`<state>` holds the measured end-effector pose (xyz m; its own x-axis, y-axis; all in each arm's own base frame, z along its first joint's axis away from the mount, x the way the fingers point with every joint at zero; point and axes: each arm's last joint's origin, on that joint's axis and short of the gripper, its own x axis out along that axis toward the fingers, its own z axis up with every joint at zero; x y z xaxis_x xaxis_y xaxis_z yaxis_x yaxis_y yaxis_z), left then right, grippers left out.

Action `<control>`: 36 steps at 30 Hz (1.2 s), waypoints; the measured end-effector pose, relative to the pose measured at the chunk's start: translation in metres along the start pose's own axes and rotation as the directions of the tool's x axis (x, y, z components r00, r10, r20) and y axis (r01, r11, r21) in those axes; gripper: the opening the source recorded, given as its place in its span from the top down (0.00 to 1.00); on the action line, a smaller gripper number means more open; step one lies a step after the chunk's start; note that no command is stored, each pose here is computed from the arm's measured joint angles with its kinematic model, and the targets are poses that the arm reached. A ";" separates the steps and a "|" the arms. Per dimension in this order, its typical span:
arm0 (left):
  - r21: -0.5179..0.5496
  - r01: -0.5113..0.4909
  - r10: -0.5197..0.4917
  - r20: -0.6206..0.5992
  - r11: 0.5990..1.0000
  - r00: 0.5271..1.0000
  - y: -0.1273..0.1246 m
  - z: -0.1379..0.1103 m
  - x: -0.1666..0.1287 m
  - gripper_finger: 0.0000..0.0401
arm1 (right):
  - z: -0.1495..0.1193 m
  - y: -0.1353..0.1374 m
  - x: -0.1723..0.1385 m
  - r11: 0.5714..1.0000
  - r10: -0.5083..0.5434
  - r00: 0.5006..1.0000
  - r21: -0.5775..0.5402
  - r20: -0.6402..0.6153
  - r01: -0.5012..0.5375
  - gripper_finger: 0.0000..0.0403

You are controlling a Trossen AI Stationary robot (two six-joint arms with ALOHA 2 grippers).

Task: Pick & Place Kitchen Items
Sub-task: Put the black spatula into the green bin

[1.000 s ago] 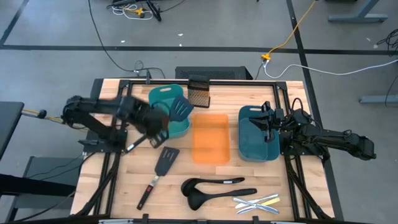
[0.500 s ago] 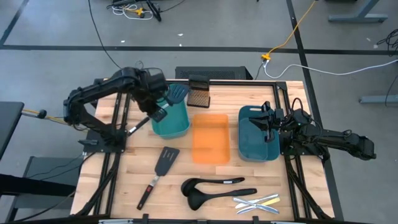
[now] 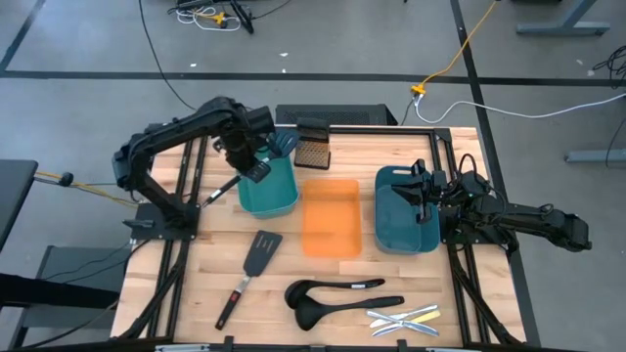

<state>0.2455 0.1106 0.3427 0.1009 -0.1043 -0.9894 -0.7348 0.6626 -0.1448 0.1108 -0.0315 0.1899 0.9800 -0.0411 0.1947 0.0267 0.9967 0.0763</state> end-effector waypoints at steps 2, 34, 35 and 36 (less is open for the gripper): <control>-0.009 -0.004 0.004 -0.007 1.000 1.000 0.002 0.004 0.002 0.81 | 0.000 0.000 0.000 1.000 0.000 1.000 0.000 0.001 0.000 0.89; -0.102 0.008 -0.016 -0.084 0.995 0.996 0.043 -0.040 0.021 0.81 | 0.001 -0.001 0.000 1.000 -0.024 1.000 0.015 0.010 0.024 0.89; -0.097 0.014 -0.023 -0.097 0.995 0.995 0.041 -0.039 0.023 0.81 | 0.001 -0.001 0.000 1.000 -0.025 1.000 0.015 0.010 0.025 0.89; -0.088 0.018 -0.028 -0.113 0.996 0.993 0.038 -0.037 0.025 0.81 | 0.001 -0.001 0.000 1.000 -0.025 1.000 0.015 0.009 0.025 0.89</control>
<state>0.1948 0.1056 0.3124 0.0450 -0.2066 -0.9774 -0.7889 0.5929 -0.1616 0.1106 -0.0322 0.1905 0.9771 -0.0669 0.2019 0.0484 0.9943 0.0955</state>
